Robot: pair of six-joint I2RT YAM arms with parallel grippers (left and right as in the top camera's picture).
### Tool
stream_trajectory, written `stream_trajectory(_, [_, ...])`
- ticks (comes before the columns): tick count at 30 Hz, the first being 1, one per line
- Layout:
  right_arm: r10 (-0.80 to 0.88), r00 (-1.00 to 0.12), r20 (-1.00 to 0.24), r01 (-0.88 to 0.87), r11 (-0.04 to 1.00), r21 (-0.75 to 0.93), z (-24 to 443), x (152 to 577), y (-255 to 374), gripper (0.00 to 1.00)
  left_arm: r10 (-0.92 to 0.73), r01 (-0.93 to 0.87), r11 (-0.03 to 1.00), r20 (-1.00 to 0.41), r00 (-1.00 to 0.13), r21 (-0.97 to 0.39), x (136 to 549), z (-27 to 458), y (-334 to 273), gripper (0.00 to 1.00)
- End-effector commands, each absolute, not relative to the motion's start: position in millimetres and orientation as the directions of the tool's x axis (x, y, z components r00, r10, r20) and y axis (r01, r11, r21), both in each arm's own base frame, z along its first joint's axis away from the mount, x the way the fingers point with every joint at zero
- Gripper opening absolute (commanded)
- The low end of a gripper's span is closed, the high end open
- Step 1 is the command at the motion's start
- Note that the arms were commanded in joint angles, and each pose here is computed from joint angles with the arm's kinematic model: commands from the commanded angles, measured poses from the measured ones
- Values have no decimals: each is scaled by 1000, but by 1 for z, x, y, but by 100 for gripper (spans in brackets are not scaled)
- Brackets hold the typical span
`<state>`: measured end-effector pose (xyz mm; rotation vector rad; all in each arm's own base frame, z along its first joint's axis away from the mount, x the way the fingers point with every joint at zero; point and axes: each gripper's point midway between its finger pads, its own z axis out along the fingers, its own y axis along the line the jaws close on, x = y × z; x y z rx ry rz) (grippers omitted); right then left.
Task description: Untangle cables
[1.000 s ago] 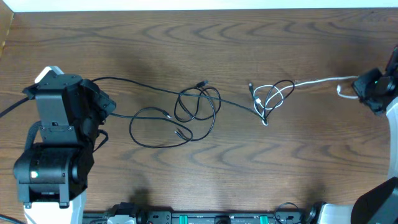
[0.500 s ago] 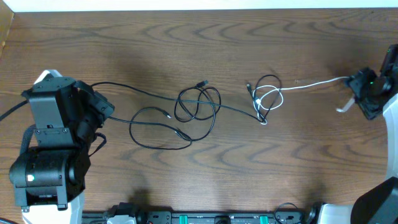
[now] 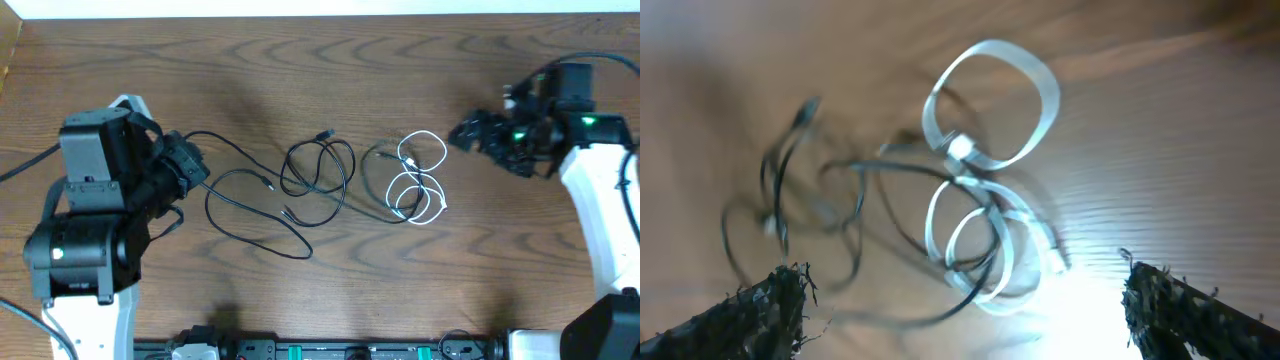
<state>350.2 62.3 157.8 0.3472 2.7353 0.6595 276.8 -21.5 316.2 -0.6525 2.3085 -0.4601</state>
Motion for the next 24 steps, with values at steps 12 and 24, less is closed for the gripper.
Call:
stream_trajectory(12, [107,-981,-162,41,929,367,123,309,119,99,-540,-289,820,-501,-676,-494,284,314,-28,7])
stream_trajectory(24, [349,-936,44,343,880,328,70,271,114,99,-539,-280,817,-493,-683,-504,283,314,-31,8])
